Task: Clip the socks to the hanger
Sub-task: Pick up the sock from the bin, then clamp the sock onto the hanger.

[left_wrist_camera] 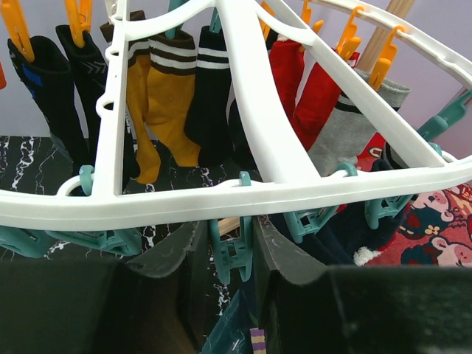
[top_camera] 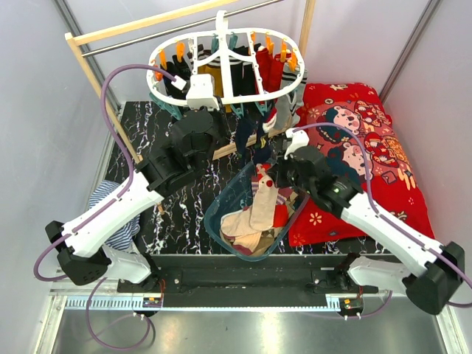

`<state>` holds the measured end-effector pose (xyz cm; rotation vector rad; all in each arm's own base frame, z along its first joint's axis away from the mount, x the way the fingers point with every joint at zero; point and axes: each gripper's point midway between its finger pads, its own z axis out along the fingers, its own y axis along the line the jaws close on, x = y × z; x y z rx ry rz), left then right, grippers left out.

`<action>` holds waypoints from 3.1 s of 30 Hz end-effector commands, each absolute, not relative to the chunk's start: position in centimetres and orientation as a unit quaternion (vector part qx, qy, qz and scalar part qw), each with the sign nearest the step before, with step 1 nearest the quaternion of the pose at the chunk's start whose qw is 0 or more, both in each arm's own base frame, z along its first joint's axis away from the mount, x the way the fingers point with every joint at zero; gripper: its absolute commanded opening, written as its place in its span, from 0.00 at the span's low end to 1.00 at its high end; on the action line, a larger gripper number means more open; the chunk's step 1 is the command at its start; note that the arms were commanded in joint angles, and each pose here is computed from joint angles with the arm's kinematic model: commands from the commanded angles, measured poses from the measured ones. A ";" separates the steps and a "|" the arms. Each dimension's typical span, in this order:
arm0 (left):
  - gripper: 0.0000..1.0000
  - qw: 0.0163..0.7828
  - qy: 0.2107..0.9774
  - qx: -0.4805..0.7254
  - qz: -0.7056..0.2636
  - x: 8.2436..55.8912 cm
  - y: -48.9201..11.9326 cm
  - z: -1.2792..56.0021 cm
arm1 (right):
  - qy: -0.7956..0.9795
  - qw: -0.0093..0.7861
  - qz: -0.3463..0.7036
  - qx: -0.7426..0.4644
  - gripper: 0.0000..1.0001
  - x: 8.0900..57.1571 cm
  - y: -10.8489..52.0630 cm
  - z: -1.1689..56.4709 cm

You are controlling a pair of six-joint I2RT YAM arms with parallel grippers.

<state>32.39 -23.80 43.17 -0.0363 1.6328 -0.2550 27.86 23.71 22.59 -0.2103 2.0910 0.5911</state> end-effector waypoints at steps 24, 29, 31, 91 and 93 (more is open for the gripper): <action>0.00 0.665 0.725 -0.027 -0.177 31.0 -24.3 45.2 | 0.471 0.708 0.366 -0.379 0.00 23.0 29.3 42.1; 0.00 0.662 0.725 -0.026 -0.186 30.8 -24.4 45.3 | 0.445 0.708 0.392 -0.383 0.00 23.6 31.1 42.6; 0.00 0.661 0.725 -0.027 -0.189 30.6 -24.3 45.2 | 0.447 0.711 0.388 -0.379 0.00 24.3 31.4 42.3; 0.00 0.653 0.721 -0.008 -0.230 29.5 -24.9 45.0 | 0.432 0.719 0.397 -0.373 0.00 28.3 33.1 43.0; 0.00 0.652 0.721 -0.006 -0.234 29.5 -25.0 45.0 | 0.432 0.720 0.396 -0.371 0.00 28.4 33.0 43.0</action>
